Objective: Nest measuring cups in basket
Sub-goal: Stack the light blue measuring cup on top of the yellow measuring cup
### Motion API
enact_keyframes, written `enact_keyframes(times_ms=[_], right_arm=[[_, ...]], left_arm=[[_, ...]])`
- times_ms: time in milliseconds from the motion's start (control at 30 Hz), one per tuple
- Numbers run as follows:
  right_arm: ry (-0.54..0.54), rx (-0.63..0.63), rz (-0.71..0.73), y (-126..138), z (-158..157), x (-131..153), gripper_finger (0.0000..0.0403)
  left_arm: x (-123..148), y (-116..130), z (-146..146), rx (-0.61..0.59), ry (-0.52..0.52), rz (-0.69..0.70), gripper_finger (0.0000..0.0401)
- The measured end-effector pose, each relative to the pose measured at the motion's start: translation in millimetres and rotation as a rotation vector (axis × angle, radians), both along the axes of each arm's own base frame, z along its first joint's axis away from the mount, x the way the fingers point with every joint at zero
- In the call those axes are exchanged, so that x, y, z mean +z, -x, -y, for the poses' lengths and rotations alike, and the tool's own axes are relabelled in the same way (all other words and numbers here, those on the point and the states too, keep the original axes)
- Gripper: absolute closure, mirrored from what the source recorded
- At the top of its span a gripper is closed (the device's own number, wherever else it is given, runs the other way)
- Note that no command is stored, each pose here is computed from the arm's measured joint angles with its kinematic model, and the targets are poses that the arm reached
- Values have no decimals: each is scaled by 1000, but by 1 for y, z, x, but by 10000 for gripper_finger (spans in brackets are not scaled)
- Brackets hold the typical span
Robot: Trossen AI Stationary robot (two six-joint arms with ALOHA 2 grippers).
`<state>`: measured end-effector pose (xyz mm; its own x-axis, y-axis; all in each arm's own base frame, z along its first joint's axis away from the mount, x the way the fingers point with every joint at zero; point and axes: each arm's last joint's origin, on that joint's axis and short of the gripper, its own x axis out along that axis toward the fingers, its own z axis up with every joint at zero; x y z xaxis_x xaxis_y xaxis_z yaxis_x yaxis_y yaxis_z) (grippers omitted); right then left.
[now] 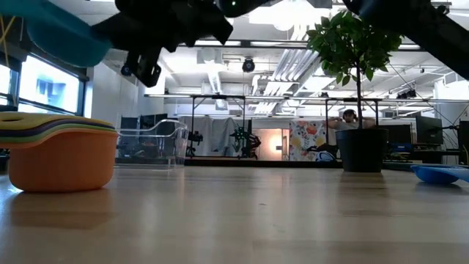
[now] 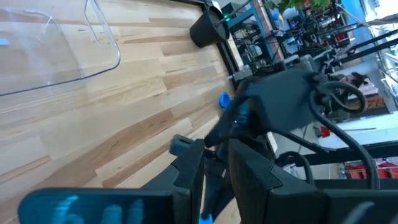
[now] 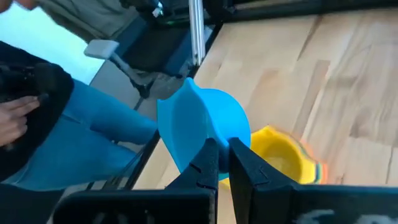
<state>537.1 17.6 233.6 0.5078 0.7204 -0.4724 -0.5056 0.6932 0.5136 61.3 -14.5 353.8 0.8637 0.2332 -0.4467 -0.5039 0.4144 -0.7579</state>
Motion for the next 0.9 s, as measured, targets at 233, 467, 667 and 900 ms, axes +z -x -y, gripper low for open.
enact_keyframes(times_ms=[233,467,667,900], right_arm=[[-27,20,-43,-2,4,-14,403],[-35,51,-19,-2,4,-14,403],[-39,51,-27,-3,6,-19,402],[-45,30,-91,-5,9,-36,402]], left_arm=[[0,0,0,2,-2,-3,339],[-1,1,-1,8,-6,-12,339],[-1,1,-1,9,-2,-11,339],[-1,1,-1,5,-10,-13,339]])
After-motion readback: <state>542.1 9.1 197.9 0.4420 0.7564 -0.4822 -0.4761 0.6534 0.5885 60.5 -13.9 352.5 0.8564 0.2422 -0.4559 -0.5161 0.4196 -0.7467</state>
